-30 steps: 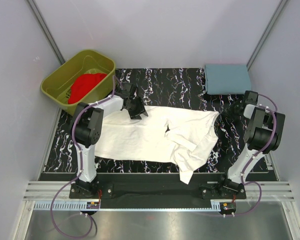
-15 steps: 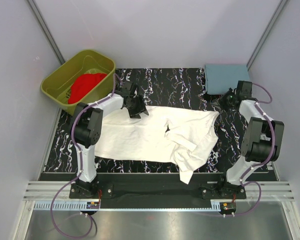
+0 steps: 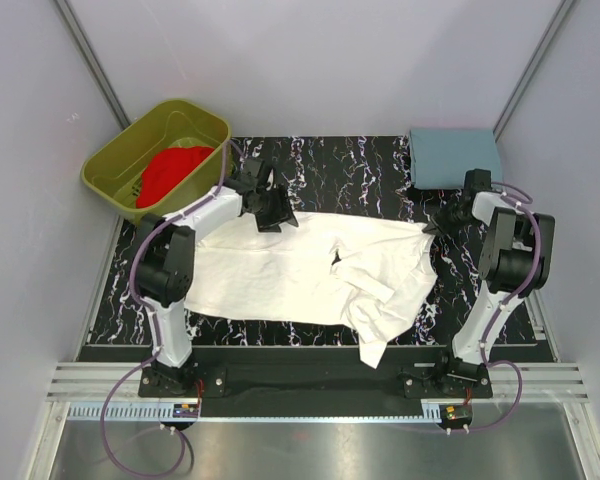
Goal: Fold and stack the t-shirts
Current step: Fold the tshirt
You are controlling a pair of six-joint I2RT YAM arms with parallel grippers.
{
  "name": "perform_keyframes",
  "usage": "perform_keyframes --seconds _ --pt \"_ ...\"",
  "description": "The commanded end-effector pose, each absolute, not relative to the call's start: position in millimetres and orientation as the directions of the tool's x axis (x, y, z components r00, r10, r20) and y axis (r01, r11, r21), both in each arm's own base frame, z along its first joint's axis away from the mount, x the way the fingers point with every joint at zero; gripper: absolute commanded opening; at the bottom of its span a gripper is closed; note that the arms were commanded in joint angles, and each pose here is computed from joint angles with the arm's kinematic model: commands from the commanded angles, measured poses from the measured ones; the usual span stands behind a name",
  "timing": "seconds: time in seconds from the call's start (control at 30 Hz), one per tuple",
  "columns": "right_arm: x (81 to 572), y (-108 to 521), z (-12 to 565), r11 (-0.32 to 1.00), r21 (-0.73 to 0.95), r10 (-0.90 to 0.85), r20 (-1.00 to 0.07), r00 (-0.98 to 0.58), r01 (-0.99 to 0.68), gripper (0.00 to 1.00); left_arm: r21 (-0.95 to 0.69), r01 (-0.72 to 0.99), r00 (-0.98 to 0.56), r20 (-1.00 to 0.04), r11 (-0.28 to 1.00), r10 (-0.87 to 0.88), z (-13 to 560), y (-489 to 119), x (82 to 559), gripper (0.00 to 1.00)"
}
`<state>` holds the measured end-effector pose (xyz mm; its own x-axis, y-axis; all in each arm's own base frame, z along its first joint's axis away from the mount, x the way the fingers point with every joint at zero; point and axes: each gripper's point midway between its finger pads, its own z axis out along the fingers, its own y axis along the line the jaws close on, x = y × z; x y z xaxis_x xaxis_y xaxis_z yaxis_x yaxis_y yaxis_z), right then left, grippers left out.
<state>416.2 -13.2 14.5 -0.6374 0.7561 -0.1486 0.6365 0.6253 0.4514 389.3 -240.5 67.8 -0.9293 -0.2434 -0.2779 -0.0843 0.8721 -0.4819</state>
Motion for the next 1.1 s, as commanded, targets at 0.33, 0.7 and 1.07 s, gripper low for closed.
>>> perform_keyframes --seconds 0.33,0.7,1.07 --pt "442.9 -90.7 -6.2 0.705 0.214 0.707 -0.290 -0.645 0.676 0.05 -0.508 0.010 -0.843 -0.468 0.861 -0.266 146.4 -228.5 385.1 0.63" --pt "474.3 -111.6 84.6 0.688 0.284 0.720 -0.383 -0.578 0.668 0.11 -0.474 -0.130 -0.791 -0.480 0.871 -0.379 159.6 -174.2 334.7 0.64" --pt "301.8 1.9 128.5 0.506 0.305 0.860 -0.112 -0.497 0.807 0.29 -0.581 -0.347 -0.690 -0.373 0.736 -0.620 161.8 -124.7 268.8 0.74"
